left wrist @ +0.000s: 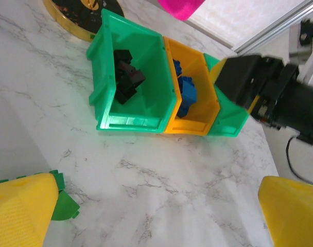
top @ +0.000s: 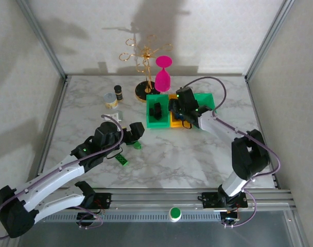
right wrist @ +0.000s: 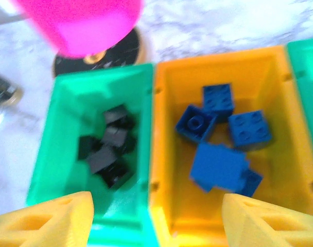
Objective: Sort the legos into containers by color
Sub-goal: Pick up the lego from the center of the table.
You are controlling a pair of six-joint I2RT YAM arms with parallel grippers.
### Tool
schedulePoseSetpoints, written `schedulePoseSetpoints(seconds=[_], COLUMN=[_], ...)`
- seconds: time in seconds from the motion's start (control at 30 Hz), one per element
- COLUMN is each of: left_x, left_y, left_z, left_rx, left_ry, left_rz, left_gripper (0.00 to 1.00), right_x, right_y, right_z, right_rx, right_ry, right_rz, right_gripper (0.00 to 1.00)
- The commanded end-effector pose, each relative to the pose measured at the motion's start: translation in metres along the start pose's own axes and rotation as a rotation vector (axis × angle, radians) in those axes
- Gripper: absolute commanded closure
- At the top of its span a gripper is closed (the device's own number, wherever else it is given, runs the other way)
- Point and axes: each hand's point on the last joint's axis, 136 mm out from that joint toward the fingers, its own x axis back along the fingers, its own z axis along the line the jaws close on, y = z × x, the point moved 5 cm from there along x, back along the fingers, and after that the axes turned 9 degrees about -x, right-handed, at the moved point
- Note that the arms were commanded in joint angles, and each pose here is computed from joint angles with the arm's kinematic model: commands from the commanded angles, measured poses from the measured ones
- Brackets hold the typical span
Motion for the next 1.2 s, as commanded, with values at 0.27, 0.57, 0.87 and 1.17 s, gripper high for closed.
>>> schedulePoseSetpoints(seconds=[0.27,0.57,0.87,1.17], left_x=[0.04,0.055,0.063,0.063], left_y=[-0.011,-0.018,-0.022,-0.026], left_z=[0.036,0.052,0.062,0.067], left_rx=[0.063,0.108,0.133,0.135], left_ry=[0.131,0.183,0.216,0.228], left_rz=[-0.039,-0.057,-0.078,-0.078], left_gripper=[0.0,0.0,0.0,0.0], right_x=[0.037,0.021,-0.01,-0.034], right_y=[-0.127,-0.177,-0.194,-0.203], right_z=[0.061,0.098,0.116,0.126], right_rx=[0.222,0.371,0.468,0.548], right_ry=[0.229,0.294,0.287,0.254], right_rz=[0.215,0.271,0.313,0.335], right_gripper=[0.3,0.3,0.33,0.39])
